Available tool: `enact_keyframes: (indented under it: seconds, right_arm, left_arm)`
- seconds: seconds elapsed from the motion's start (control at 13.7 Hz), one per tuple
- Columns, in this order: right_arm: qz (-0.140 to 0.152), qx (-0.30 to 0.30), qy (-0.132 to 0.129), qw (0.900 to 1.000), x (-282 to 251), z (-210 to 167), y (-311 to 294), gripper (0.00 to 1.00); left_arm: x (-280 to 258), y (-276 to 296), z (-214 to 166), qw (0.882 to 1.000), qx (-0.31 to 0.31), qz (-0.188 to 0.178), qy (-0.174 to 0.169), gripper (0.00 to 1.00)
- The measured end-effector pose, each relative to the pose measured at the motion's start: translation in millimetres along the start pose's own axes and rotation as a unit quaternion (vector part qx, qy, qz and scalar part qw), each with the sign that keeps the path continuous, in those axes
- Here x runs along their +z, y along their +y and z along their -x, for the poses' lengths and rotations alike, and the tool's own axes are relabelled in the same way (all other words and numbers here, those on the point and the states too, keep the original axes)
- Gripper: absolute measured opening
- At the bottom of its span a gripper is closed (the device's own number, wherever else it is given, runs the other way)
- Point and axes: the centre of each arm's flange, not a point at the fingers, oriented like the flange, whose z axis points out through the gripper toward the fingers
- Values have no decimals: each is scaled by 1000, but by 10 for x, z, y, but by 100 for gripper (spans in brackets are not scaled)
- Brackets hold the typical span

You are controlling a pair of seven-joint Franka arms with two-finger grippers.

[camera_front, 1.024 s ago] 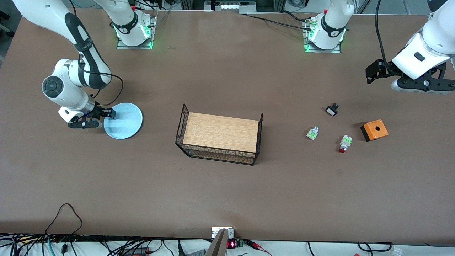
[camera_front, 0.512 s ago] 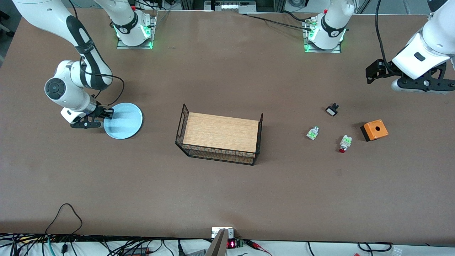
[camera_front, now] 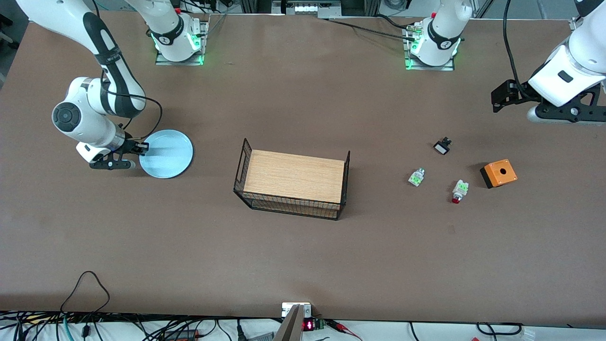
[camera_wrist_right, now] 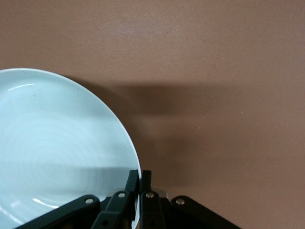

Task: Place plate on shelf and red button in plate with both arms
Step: 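Lift the blue plate with the right gripper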

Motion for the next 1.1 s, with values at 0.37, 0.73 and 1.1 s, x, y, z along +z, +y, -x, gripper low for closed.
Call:
enact_keyframes:
  seconds: [0.37,0.73,1.1]
  right_arm:
    - [-23,54,-31,998,-1034,-93,-299,3]
    - [-80,98,-49,991,-2339,-209,-385,3]
    - [-135,231,-68,961,-3366,-134,-1091,3]
  left_arm:
    - [0,0,0,1000,0,0,0,100]
    - [0,-1,0,1000,0,0,0,100]
    - [0,-2,0,1000,0,0,0,100]
